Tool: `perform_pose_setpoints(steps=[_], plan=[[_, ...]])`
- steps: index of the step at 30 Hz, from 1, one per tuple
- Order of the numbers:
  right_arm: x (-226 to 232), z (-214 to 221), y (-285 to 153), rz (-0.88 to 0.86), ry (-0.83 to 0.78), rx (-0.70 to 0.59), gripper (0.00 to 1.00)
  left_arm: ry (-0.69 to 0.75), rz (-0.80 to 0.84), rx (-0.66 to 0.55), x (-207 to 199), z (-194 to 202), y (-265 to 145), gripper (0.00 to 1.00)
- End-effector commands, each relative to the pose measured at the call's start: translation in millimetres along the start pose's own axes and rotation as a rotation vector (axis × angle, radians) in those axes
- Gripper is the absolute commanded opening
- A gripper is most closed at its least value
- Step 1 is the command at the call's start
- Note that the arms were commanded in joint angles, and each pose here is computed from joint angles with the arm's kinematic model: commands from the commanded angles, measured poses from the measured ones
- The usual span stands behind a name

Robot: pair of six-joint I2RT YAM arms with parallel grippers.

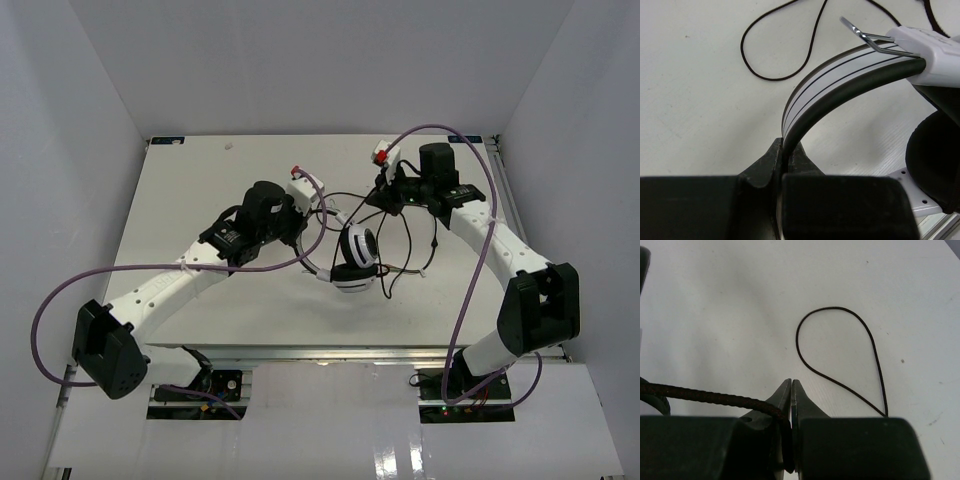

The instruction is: Wrap the headphones

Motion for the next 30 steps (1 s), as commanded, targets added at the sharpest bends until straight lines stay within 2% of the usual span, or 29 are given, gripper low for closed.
perform_pose_setpoints(steps=[1,13,20,24,30], plan=[[13,-22,-13,-0.169,-0.027,-0.167,0.09,-0.042,0.021,-0.209,5,-60,-41,0.00],[23,-6,8,-0.430,0.071,-0.180,0.15,-0.171,0.150,-0.385,1,-126,-78,0.00],[43,-14,6,-0.649,0.207,-0.227,0.26,-0.225,0.188,-0.449,4,-156,-88,0.00],[57,-13,2,-0.724,0.250,-0.250,0.36,-0.243,0.171,-0.490,10,-173,-96,0.00],[70,-11,-2,-0.735,0.243,-0.252,0.37,-0.211,0.062,-0.455,24,-172,-93,0.00]])
Point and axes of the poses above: each gripper's point midway between its finger pads, its own y axis out along the fingers, its own x axis along the line the jaws close on, z = x × y, the point moved 6 cm from there along -y, back along the fingers, and after that the axes turned 13 degrees about y, right-handed, at the moved point
